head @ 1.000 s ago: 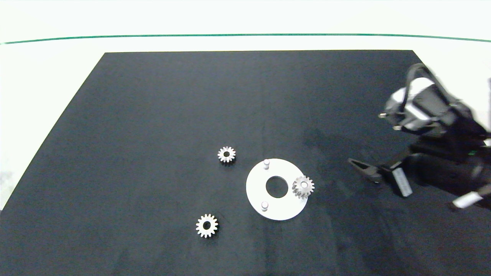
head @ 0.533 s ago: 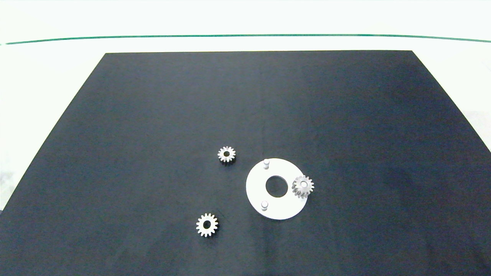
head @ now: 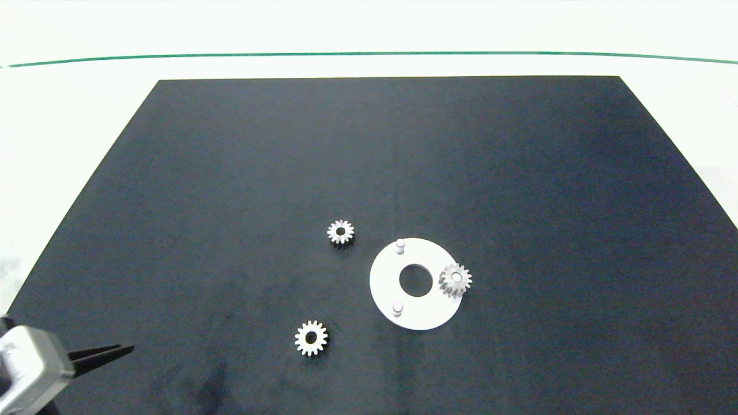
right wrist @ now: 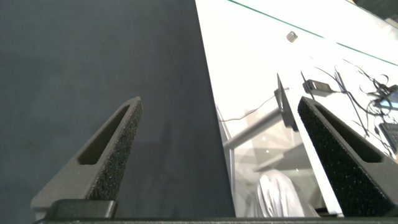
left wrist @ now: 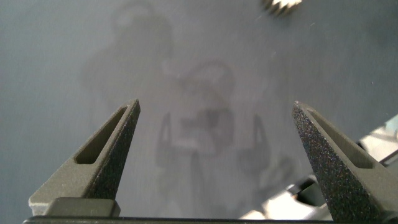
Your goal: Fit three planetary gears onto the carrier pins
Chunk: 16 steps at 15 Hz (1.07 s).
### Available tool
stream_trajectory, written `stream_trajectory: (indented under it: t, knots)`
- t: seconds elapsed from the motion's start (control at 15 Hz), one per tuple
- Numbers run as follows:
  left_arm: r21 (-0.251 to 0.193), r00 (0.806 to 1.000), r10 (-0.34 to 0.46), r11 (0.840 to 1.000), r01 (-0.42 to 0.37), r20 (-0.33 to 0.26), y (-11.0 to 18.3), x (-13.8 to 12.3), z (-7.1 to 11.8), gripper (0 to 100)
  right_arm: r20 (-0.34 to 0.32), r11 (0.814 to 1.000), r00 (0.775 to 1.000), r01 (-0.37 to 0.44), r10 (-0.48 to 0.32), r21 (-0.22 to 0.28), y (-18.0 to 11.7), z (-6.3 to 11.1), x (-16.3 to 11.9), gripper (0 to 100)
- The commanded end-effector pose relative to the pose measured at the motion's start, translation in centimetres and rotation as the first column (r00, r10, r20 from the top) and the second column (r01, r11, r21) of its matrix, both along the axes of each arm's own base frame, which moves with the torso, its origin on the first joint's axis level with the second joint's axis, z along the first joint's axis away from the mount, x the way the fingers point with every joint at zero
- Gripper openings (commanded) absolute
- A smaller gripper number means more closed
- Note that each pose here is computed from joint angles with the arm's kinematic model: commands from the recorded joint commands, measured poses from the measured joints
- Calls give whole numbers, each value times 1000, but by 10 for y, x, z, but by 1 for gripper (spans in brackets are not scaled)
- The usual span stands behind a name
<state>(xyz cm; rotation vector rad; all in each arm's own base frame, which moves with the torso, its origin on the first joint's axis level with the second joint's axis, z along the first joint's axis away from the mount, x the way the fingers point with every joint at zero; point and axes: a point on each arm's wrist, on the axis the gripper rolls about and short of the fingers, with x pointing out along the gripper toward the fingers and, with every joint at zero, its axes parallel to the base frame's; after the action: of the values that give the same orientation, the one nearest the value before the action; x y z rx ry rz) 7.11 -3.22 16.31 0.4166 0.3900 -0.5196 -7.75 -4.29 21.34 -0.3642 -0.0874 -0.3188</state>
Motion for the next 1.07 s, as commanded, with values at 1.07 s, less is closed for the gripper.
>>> stream_trajectory:
  t: [1.07]
  knots:
    - [139,987,-145,978,153,-68,-109,89,-29,100,26,1000,999,-27,28,-8,-9,-4,-13,100]
